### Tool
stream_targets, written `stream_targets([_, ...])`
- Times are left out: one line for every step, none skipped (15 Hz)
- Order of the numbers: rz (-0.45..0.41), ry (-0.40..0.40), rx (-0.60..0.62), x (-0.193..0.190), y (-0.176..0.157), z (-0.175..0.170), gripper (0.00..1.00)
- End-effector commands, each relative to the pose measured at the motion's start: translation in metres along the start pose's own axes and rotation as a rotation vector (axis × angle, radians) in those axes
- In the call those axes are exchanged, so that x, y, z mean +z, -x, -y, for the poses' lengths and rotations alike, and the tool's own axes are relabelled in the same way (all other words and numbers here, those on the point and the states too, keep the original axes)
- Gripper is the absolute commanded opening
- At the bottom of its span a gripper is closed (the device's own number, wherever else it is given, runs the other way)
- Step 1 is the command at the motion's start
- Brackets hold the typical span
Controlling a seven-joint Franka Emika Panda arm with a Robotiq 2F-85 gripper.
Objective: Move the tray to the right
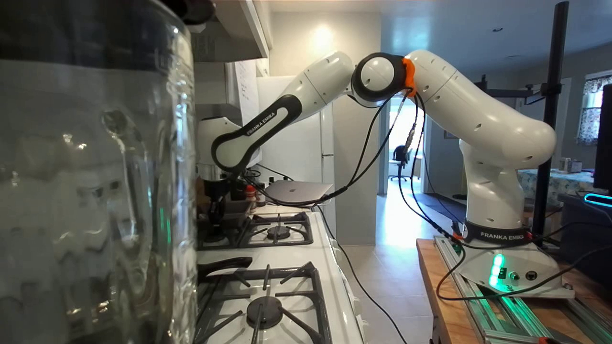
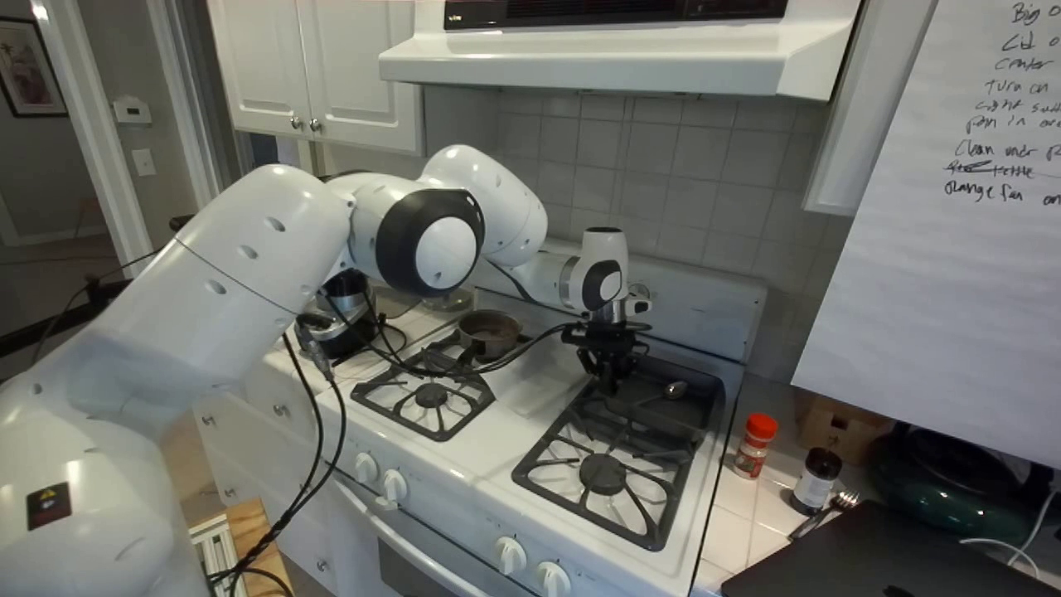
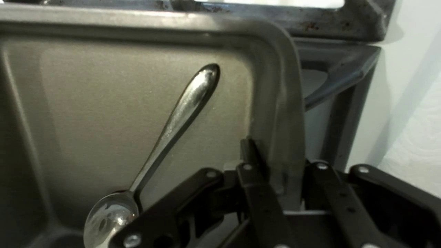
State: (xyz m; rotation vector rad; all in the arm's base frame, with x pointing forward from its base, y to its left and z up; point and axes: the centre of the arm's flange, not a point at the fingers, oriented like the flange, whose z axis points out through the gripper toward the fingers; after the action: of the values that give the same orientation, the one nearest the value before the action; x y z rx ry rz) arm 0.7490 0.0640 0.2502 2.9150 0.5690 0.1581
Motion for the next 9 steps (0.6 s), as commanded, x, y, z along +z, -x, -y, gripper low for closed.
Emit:
stream_targets([0.003, -0.013, -0.022, 0.0012, -0.009, -0.0004, 0.21])
stream_targets([0.002, -0.014, -0.022, 0.0011, -0.0089, -0.0001, 0.2])
stream_targets([0.003, -0.015, -0.023, 0.0009, -0.0087, 0.0002, 0.18])
stream_targets([0.002, -0.015, -0.023, 0.0009, -0.0088, 0.0002, 0.15])
stream_targets([0.002, -0.016, -0.023, 0.0007, -0.0086, 0.0004, 0.15])
stream_targets([0.002, -0.017, -0.023, 0.0004, -0.0085, 0.0005, 0.12])
stream_targets([0.002, -0.017, -0.024, 0.0006, -0.0082, 0.0012, 0.11])
stream_targets([0.002, -0.017, -0.024, 0.0007, -0.0081, 0.0014, 0.06])
stream_targets([0.003, -0.019, -0.024, 0.0006, -0.0078, 0.0021, 0.03])
